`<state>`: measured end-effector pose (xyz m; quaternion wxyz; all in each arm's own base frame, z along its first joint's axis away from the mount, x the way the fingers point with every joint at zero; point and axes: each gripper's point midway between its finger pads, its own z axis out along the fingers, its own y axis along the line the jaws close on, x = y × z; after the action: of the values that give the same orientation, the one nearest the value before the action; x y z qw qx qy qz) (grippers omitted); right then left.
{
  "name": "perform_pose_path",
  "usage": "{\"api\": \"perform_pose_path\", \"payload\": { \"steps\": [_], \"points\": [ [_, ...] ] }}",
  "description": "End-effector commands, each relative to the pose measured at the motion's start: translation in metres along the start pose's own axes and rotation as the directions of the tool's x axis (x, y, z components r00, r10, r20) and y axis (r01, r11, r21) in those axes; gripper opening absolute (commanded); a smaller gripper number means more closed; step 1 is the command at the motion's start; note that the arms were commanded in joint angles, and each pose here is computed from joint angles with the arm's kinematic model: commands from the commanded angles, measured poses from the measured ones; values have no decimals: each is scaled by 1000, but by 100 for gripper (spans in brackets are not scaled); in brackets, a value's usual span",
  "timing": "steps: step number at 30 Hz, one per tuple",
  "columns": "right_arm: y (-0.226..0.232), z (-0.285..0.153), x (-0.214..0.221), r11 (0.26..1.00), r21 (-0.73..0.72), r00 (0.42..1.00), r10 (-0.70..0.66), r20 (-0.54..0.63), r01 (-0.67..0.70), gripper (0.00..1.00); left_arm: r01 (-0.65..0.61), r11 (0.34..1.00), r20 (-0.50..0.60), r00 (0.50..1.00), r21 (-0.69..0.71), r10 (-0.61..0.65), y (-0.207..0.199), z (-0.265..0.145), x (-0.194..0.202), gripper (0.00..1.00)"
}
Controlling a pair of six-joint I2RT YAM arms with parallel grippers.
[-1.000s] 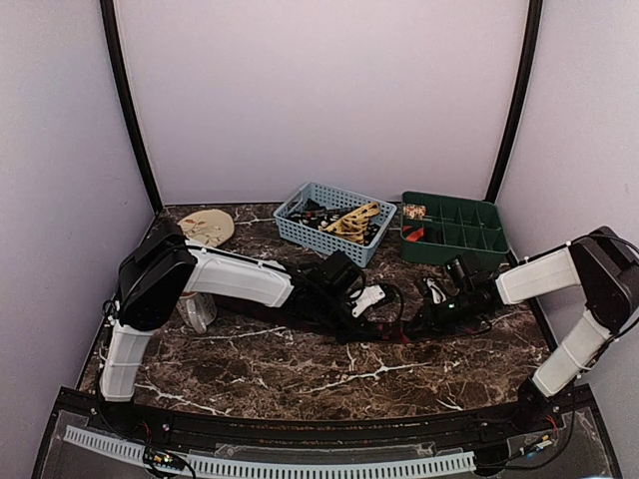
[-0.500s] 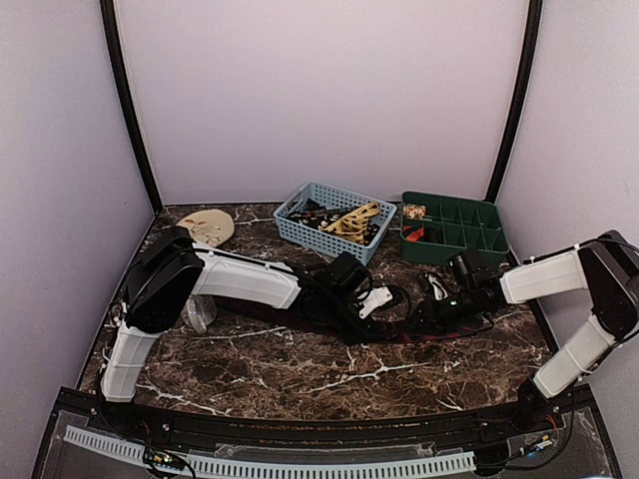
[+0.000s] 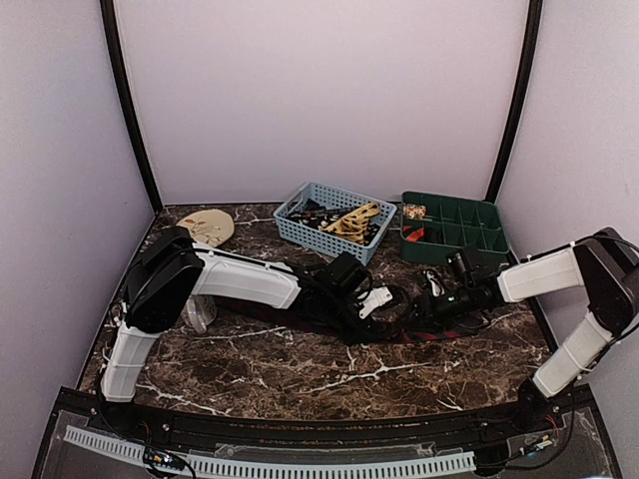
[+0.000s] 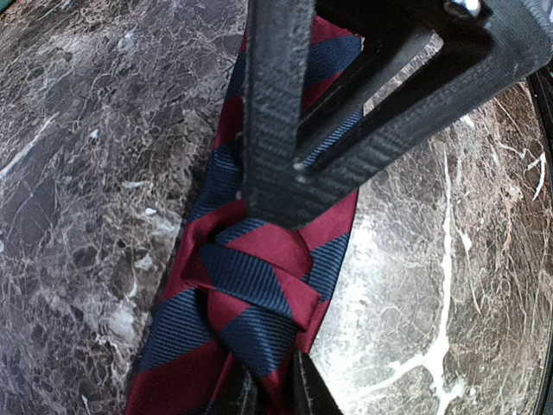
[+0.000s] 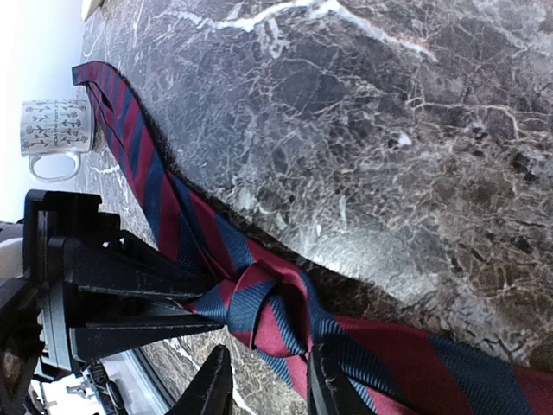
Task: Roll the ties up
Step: Tie the tie at the center of the board.
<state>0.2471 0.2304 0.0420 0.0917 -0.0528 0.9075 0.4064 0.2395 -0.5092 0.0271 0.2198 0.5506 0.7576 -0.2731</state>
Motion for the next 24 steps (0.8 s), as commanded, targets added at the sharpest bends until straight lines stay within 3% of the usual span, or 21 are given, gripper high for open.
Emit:
{"api": "perform_pose_path", "payload": {
  "steps": [1,10,15,24],
  "points": [
    [2,8,2,999,-34,1000,5,-10,-5,30,13,1000,-74,997,24,-11,-7,11,28,14],
    [-1,18,6,999,-41,999,28,-35,-30,29,12,1000,-68,998,19,-11,-6,12,27,14],
    [-6,20,9,999,-17,998,42,-49,-43,35,14,1000,-67,998,20,-12,-6,12,27,14],
    [-32,4,17,986,167,1000,18,-22,-14,40,11,1000,-72,997,19,-9,-6,11,28,14]
  ]
}}
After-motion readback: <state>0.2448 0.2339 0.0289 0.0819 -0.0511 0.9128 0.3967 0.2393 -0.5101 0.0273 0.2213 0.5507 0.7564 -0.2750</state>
